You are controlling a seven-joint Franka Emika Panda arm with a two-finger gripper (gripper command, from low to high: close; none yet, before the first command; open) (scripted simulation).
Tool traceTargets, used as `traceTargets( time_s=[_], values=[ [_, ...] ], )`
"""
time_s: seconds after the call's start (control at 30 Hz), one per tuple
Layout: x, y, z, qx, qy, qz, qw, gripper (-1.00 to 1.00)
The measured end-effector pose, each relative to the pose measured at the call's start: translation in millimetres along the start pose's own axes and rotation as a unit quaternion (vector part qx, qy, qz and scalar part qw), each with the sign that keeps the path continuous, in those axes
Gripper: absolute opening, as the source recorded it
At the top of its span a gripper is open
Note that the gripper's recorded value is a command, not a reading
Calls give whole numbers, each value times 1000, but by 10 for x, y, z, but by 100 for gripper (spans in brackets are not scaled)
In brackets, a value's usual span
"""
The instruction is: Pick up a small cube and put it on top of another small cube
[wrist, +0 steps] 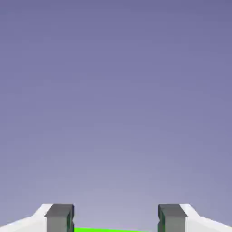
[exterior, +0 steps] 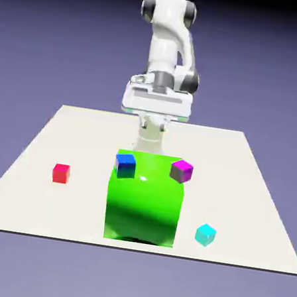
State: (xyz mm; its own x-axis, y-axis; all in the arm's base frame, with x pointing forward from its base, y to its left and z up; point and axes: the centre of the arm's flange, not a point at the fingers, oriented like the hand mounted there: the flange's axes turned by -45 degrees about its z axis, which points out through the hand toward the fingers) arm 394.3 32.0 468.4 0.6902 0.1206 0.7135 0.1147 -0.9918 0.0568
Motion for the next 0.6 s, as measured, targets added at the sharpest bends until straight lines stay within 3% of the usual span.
traceTargets(
  time_s=[0.3,0.6],
  values=[
    [-15,-692,611,93,-71,-235,965,0],
    [-258,-1475,1182,175,-119,-468,858,0]
  ],
)
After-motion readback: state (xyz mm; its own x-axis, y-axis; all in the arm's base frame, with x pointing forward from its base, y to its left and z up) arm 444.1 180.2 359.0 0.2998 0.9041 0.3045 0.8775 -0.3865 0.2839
